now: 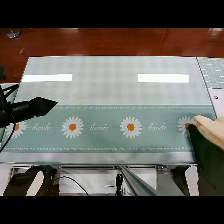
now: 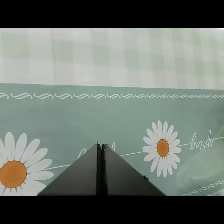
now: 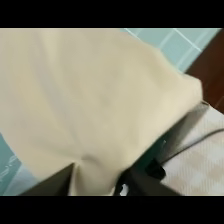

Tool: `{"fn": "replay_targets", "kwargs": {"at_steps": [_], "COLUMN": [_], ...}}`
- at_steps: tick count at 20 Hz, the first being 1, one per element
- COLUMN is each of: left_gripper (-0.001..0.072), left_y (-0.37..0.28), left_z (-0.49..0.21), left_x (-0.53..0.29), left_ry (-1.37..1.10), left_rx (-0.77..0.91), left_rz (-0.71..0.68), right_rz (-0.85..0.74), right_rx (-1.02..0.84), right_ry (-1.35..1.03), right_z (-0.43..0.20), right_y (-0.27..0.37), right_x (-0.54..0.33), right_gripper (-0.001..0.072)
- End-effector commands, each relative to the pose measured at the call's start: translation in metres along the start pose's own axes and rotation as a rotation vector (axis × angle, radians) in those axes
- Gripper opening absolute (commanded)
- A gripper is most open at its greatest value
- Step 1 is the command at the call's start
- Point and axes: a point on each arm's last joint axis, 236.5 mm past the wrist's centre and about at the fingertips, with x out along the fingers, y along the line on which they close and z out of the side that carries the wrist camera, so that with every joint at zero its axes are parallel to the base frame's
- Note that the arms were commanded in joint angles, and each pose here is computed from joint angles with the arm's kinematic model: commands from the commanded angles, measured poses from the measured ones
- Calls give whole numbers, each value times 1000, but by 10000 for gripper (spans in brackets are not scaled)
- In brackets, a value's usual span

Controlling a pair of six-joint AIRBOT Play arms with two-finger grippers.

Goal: Fold the shirts.

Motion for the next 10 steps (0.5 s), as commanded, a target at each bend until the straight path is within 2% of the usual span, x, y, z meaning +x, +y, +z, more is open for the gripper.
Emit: {"fn": "replay_targets", "kwargs": {"at_steps": [1, 3, 5, 6, 7, 8, 9, 10], "left_gripper": [29, 29, 29, 29, 28, 27, 27, 27], "left_y": [1, -1, -5, -4, -5, -13, -27, -43], "left_z": [2, -4, -10, -6, -2, 0, 6, 21], "left_x": [0, 1, 7, 12, 16, 17, 16, 15], "left_ry": [-7, 20, 54, 51, 62, 103, 142, 143], "left_rx": [10, 36, 53, 47, 40, 33, 52, 92], "left_rz": [2, -5, -23, -25, -32, -60, -107, -144], "right_rz": [-147, -52, 124, 248, 417, 603, 772, 943], "right_rx": [100, 79, 52, 27, -37, -104, -154, -204], "right_ry": [51, 12, -71, -121, -180, -254, -318, -377], "right_z": [-36, -19, 12, 31, 47, 61, 69, 70], "right_y": [-34, -11, 29, 58, 96, 139, 177, 215], "right_x": [29, 34, 25, 13, -9, -40, -74, -113], "right_gripper": [625, 625, 616, 478, 209, 66, 27, 26]}}
